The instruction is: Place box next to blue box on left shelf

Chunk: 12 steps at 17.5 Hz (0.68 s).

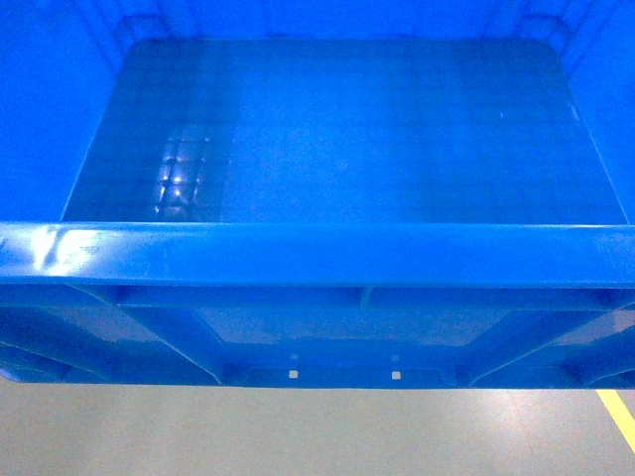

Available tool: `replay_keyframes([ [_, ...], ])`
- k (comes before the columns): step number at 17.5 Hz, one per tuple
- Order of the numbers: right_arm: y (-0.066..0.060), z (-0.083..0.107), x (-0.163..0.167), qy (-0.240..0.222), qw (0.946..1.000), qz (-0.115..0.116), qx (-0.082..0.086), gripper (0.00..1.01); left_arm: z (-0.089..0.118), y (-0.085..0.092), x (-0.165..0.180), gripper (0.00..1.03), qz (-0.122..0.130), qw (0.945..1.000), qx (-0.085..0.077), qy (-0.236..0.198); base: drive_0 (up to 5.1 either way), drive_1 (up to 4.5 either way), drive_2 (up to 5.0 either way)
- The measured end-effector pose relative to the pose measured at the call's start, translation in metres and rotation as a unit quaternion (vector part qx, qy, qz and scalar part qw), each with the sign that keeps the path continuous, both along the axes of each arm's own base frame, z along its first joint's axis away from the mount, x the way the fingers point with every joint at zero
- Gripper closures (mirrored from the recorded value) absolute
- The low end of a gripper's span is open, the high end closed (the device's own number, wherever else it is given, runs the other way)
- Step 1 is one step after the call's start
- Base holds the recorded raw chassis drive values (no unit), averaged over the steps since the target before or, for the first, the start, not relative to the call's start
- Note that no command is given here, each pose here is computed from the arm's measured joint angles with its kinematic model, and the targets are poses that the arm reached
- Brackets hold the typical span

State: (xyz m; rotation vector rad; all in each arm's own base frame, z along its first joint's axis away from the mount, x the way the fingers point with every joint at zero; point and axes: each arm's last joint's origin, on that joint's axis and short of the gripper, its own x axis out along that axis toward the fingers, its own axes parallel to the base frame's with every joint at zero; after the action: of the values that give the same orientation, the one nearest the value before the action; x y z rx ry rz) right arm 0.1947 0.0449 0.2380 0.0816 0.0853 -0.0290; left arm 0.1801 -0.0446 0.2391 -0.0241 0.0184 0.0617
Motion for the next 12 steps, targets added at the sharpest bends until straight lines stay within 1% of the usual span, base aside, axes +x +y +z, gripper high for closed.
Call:
replay_keyframes([
  [12, 0.0000, -0.0002, -0.0001, 0.001, 1.0000, 0.000, -0.001, 0.93, -0.0002, -0.0001, 0.0000, 0.92, 0.000, 1.0000, 0.000, 0.001, 0.0, 4.10, -4.2],
])
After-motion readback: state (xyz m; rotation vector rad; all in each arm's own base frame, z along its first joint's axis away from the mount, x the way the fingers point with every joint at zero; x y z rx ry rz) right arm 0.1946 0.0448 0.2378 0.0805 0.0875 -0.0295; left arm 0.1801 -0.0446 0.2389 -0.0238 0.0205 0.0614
